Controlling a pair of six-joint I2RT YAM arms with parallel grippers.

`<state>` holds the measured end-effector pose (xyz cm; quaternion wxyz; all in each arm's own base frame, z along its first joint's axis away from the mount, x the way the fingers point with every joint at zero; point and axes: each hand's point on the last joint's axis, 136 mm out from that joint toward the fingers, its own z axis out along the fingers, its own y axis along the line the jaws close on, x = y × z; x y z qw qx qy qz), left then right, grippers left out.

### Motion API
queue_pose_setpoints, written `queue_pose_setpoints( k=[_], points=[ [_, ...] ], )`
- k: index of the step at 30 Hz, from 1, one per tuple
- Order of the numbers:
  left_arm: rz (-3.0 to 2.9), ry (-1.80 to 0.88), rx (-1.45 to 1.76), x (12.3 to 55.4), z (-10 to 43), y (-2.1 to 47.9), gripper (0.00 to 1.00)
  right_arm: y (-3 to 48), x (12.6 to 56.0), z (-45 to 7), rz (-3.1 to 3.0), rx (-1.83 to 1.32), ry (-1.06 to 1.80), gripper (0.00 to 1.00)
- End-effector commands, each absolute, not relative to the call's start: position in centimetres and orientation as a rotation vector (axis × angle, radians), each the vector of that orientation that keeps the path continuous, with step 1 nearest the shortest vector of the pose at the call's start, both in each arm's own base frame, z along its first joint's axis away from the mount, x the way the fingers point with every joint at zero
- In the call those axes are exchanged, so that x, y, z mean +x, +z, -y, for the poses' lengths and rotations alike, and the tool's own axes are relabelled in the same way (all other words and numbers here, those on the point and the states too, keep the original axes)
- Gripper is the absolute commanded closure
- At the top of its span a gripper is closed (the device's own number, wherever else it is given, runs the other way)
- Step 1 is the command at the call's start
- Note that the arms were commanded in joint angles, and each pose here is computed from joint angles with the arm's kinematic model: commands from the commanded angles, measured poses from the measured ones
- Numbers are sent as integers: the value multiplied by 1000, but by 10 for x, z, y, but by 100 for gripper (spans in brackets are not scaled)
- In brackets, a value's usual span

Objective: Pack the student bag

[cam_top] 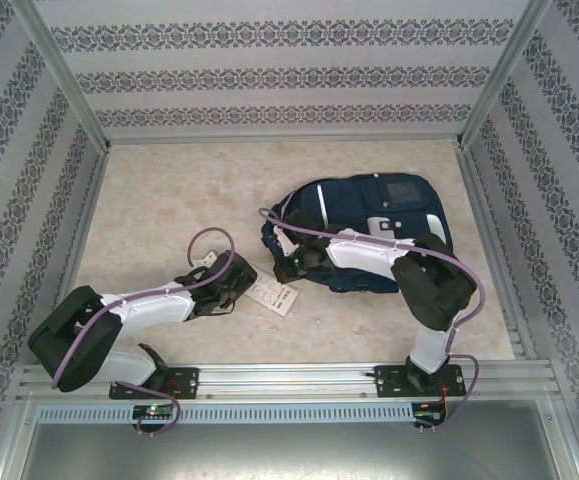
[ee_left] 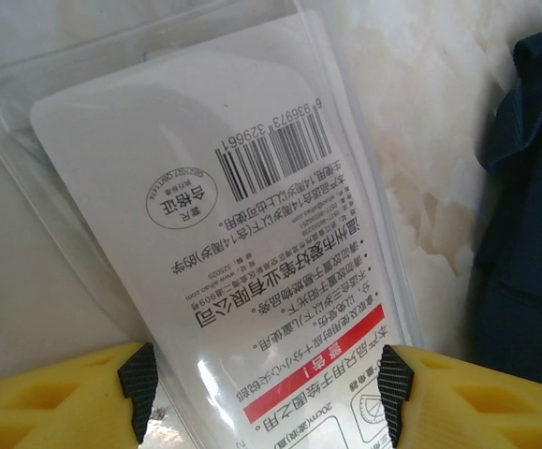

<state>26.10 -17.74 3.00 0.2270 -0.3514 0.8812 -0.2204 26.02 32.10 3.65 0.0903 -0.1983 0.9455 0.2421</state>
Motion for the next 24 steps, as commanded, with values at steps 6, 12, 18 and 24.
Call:
queue_pose_setpoints(
  k=[6,12,18,24],
  points=[
    [-2416,-585,-1041,251,177,29,33,-4,263,-311,-2873,-539,490,100],
    [-2380,-656,-994,257,189,37,35,-10,254,-317,-2901,-559,527,100],
    [-2361,-749,-949,272,210,30,43,-2,252,-323,-2894,-569,563,100],
    [-2289,-746,-931,281,206,45,68,8,252,-325,-2878,-562,602,100]
  ],
)
